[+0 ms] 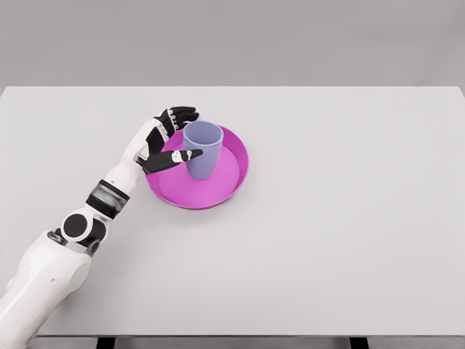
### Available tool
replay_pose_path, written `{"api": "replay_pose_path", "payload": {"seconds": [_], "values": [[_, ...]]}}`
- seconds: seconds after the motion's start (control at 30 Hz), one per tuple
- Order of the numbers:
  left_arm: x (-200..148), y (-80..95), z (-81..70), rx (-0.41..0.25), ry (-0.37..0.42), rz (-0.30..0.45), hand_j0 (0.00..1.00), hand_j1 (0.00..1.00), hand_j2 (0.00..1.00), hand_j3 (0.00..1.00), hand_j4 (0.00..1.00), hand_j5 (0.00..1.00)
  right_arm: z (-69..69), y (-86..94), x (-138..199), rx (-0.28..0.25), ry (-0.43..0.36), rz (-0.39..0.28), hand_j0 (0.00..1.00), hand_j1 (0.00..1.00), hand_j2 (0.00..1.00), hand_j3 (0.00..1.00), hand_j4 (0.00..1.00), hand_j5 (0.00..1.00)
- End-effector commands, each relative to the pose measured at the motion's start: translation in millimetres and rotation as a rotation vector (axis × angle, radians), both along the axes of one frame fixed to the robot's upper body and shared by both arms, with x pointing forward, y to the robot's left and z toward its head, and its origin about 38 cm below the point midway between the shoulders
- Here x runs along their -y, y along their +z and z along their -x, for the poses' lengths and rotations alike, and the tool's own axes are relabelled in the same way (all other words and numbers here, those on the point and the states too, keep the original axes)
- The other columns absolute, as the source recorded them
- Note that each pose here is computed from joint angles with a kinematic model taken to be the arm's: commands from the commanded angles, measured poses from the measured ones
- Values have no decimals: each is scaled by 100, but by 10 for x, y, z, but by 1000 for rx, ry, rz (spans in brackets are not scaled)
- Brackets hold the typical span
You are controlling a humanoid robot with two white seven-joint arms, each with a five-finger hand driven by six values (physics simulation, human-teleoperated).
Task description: Flip the cup with left arm and place it on the plate
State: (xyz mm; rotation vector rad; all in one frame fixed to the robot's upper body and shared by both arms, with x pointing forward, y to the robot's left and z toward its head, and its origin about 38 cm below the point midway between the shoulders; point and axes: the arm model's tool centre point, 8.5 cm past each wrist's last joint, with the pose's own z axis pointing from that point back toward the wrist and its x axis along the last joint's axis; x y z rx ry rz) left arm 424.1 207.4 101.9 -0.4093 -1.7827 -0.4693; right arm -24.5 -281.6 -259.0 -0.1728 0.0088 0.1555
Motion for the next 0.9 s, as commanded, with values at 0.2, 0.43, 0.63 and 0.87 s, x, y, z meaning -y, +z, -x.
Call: {"api": "replay_pose_path", "payload": {"seconds": [0.2,0.43,0.63,0.87], "values": [[-25,-27,13,-2,1,-16,91,91,91,91,91,91,1,0,1,0,0,0,100,100,100,100,100,100],[-108,-71,32,-13,12,-31,100,100,100,100,100,100,1,0,1,0,0,0,100,100,100,100,100,100],[-107,-128,98,-26,10,-26,100,100,100,100,100,100,-9,0,1,1,0,0,100,100,100,100,100,100],[-74,-95,140,-16,-2,-16,100,100,100,100,100,100,1,0,1,0,0,0,100,100,100,100,100,100]]}}
